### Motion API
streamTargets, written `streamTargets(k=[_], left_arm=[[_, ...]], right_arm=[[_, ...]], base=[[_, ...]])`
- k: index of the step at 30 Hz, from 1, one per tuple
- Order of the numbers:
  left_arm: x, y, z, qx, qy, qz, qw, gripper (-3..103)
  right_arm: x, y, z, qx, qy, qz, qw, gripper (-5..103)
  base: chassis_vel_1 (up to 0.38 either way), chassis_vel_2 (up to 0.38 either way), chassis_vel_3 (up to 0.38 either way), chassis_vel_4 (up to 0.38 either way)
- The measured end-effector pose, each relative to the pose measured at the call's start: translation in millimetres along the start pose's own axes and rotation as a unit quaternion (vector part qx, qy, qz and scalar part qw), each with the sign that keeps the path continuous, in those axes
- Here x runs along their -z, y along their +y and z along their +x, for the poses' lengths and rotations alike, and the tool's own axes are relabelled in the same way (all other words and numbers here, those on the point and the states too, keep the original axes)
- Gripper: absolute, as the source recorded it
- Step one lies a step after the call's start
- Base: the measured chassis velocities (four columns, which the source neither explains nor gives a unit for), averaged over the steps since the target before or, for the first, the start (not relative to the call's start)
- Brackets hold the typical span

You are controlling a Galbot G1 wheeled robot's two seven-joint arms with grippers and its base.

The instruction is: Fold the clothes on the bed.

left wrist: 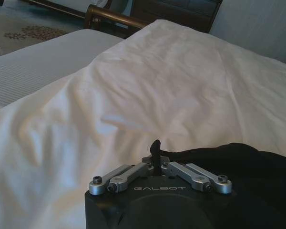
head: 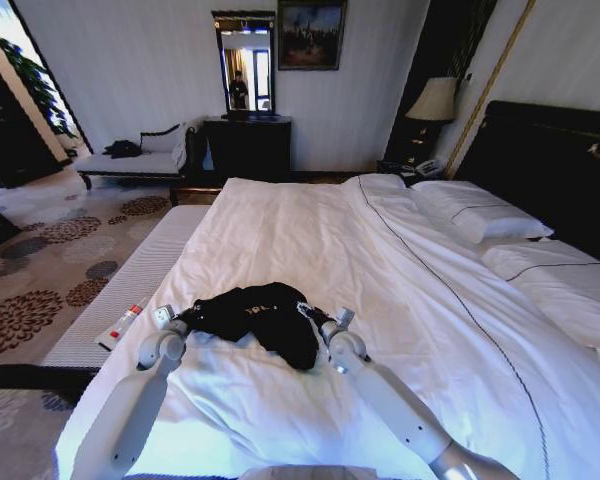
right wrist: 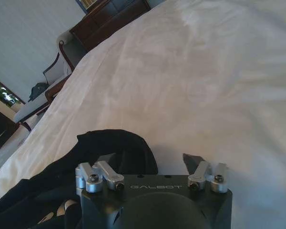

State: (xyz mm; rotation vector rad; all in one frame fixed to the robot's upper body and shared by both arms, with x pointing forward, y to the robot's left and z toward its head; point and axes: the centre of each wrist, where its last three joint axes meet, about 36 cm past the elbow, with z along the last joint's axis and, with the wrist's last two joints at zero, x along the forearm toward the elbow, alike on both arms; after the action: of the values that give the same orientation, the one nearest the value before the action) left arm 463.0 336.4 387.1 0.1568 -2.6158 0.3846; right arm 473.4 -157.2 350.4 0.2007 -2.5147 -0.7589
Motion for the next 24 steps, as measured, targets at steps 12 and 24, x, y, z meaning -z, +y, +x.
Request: streamTargets(k=[12, 24], left_arm=[[0.4, 0.6, -2.1, 0.001, 0.001, 0.000, 1.0000, 1], [5.0, -3.3, -3.8, -0.004, -0.003, 0.001, 1.0000, 1]], right_arm=[[-9.1, 2.8, -4.5, 0.001, 0.000, 0.007, 1.000, 35], [-8.2, 1.3, -5.7, -0.004, -0.016, 0.041, 0.999, 1]], base=[[0.000, 0.000, 0.000, 0.000], [0.000, 0.000, 0.000, 0.000]])
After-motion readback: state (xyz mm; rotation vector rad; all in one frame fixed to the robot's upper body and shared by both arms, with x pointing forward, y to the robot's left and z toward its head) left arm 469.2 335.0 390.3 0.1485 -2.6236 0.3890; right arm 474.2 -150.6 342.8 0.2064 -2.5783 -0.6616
